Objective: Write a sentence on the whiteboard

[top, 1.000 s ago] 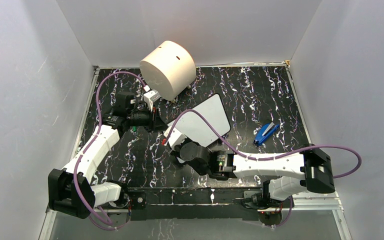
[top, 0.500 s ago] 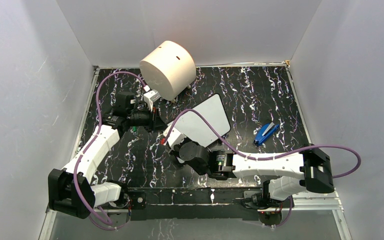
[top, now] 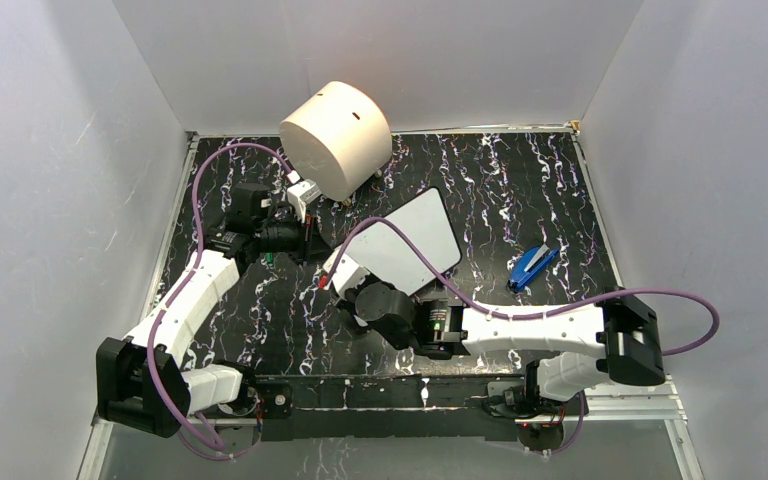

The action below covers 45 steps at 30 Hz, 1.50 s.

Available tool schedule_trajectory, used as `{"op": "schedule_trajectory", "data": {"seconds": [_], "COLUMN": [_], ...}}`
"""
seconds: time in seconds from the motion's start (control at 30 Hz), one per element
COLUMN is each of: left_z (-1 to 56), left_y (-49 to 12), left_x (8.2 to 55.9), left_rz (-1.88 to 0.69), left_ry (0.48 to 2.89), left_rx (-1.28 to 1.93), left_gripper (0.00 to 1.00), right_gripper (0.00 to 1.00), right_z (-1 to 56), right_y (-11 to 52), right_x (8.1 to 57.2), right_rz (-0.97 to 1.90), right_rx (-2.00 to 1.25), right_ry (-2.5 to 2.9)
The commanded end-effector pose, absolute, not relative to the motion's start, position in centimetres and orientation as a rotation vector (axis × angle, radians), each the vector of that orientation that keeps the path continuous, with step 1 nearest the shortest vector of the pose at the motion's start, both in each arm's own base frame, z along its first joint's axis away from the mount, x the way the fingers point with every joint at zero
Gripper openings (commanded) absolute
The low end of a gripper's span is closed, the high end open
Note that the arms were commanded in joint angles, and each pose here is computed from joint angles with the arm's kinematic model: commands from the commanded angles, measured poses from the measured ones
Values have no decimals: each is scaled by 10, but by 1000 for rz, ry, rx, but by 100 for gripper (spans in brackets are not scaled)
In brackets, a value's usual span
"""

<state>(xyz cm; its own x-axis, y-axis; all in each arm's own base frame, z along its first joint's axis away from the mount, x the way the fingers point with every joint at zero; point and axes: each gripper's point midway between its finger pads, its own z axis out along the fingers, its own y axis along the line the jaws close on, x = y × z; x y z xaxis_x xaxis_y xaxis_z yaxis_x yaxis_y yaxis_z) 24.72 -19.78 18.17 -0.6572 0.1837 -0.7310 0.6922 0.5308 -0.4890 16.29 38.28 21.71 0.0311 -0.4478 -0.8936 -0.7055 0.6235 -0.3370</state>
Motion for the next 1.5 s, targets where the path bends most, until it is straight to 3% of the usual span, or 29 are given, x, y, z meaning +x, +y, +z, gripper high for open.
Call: {"op": "schedule_trajectory", "data": {"seconds": [0.0,1.47], "left_z": [170,168], "left_y": [-191,-192], "left_x": [247,247], "left_rz": [-1000,-1009], "left_ry": [2187,2195], "left_rx": [716,718], "left_gripper": [0,0], "right_gripper": [0,0], "right_z": [244,232], "right_y": [394,398], "right_x": [165,169], "right_rz": [290,194], "right_rx": [-918,-960], "right_ry": [1566,1585]}}
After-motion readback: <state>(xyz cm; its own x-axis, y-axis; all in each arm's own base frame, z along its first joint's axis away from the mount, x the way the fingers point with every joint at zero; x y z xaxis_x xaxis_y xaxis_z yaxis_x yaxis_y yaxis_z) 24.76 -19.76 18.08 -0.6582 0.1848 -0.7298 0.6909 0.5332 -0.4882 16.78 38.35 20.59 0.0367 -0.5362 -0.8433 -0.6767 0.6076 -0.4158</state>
